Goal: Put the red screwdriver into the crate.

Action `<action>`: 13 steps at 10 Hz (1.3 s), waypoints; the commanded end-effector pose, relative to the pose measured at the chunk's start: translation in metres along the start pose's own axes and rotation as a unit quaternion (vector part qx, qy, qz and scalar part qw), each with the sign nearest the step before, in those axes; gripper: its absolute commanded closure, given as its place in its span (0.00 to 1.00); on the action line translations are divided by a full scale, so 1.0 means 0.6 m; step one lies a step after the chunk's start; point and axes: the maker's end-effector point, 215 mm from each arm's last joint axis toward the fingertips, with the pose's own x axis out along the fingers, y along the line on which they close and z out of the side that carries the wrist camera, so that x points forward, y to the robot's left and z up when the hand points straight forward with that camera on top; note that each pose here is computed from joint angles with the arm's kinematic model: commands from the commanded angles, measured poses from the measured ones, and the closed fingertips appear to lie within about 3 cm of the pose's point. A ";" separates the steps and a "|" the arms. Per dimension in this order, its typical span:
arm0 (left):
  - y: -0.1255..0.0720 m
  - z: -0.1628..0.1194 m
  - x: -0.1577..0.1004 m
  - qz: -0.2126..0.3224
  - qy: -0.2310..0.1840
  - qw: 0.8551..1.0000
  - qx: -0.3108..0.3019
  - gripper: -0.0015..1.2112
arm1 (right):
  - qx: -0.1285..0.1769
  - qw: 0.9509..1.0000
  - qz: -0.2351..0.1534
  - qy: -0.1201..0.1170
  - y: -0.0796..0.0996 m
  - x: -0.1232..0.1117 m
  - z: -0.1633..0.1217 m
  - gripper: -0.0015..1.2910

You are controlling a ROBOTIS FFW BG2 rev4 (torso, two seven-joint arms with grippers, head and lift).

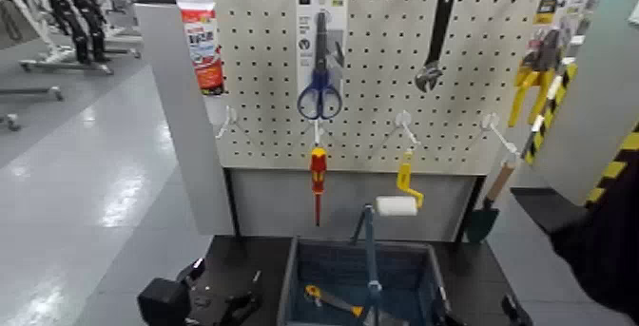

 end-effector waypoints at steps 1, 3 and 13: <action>0.000 -0.003 0.000 -0.001 0.002 1.000 -0.001 0.10 | 0.000 1.000 0.001 0.001 0.002 0.000 -0.001 0.10; -0.004 -0.006 0.003 -0.007 0.007 1.000 -0.004 0.10 | 0.000 1.000 0.001 0.002 0.002 0.000 -0.002 0.10; -0.073 0.087 0.122 -0.160 0.020 0.987 0.012 0.09 | 0.004 1.000 0.003 0.000 0.008 0.002 0.000 0.10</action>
